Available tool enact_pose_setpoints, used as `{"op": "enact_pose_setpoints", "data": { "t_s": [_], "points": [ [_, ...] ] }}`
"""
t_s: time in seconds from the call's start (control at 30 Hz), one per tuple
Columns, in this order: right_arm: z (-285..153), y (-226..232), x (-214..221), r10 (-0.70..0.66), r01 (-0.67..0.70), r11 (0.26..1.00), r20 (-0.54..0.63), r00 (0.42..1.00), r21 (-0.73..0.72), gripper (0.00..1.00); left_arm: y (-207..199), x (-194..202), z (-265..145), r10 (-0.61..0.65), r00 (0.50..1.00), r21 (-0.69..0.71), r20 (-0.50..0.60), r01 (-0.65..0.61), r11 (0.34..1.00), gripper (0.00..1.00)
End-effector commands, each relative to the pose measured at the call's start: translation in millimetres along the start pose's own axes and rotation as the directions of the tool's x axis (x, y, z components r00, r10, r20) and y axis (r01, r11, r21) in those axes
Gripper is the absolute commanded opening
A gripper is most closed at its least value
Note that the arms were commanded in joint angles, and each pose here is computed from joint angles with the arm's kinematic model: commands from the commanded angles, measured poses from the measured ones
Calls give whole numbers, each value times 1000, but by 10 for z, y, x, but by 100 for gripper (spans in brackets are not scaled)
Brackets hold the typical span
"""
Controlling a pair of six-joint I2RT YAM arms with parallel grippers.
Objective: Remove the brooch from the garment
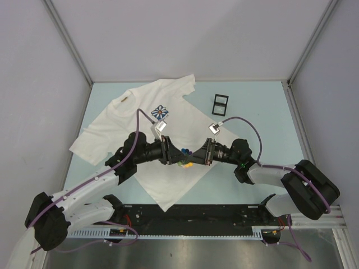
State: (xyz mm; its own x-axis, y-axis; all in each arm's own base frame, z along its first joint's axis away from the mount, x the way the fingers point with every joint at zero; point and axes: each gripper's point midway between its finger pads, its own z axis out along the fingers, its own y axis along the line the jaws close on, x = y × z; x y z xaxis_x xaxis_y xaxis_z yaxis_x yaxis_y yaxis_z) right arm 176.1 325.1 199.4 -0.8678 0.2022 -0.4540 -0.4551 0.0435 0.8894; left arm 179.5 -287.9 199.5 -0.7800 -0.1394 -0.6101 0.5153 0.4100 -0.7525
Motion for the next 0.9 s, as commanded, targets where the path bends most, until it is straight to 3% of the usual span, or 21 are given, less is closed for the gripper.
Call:
{"op": "enact_pose_setpoints", "data": {
  "t_s": [0.0, 0.3, 0.47, 0.73, 0.87],
  "points": [
    [162, 575, -300, -127, 141, 978, 93, 987, -156, 0, -432, 186, -44, 19, 995, 175, -96, -2, 984, 43],
    [63, 372, -289, -109, 114, 992, 86, 990, -51, 0, -489, -141, -375, 63, 996, 172, 59, -72, 982, 72],
    [33, 340, -291, -93, 96, 995, 91, 992, -25, 0, -355, -173, -472, 98, 988, 91, 119, -109, 990, 80],
    [35, 366, -310, -87, 91, 995, 100, 991, -34, 0, -275, -105, -404, 115, 990, 67, 86, -121, 990, 72],
    [43, 374, -326, -78, 83, 996, 109, 991, -37, 0, -277, -107, -340, 150, 985, 30, 82, -153, 988, 60]
  ]
}}
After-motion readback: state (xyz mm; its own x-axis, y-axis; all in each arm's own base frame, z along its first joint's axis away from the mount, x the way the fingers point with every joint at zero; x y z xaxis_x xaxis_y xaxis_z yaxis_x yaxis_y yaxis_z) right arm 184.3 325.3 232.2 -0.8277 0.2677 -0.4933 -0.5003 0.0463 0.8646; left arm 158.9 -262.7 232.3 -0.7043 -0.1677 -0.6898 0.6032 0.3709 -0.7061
